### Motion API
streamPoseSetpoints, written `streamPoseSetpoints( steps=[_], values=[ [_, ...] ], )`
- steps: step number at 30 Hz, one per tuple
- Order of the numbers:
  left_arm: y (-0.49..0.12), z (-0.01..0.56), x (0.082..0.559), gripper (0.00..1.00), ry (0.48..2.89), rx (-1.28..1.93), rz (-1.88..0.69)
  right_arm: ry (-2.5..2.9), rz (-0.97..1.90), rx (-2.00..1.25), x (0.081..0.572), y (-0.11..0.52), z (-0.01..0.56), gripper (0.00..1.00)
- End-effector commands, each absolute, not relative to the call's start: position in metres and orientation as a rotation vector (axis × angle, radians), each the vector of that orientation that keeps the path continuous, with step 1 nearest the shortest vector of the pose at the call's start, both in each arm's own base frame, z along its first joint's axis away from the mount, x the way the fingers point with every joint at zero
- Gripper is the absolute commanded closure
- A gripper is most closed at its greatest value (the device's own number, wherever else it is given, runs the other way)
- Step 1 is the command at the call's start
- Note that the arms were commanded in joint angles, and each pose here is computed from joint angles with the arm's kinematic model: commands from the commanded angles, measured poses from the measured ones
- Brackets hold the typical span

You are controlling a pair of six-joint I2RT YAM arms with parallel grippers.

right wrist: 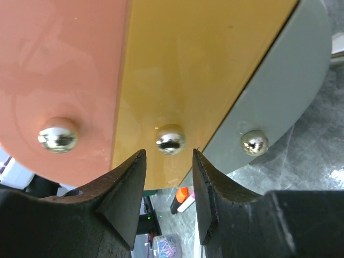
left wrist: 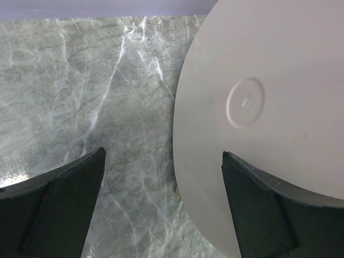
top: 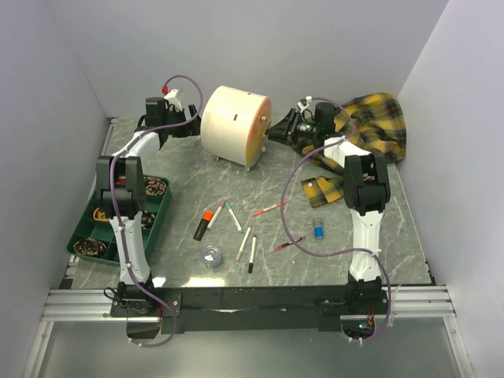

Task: Sort the stationery into containers
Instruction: Open the drawer in the storage box.

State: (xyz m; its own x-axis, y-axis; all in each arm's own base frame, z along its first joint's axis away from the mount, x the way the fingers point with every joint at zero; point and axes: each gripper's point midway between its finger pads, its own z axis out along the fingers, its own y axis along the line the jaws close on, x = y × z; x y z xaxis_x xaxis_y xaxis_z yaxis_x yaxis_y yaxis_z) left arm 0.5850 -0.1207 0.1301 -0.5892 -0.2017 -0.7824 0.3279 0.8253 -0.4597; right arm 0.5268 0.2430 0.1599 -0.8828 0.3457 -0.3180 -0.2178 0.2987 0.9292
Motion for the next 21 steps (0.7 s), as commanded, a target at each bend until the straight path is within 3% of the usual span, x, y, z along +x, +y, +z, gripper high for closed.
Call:
streamPoseSetpoints(
  steps=[1, 21],
  values=[
    [-0.1268, 0.1367, 0.5887, 0.05, 2.057, 0.137, -0.715, 2.071, 1.637, 0.053, 0.5303, 0.2528, 0.1708, 0.53],
    [-0.1307, 0.1361, 0.5904, 0.04, 2.057, 0.151, -0.705, 2.071, 1.647, 0.046, 0.5367, 0.2618, 0.1666, 0.55]
  ],
)
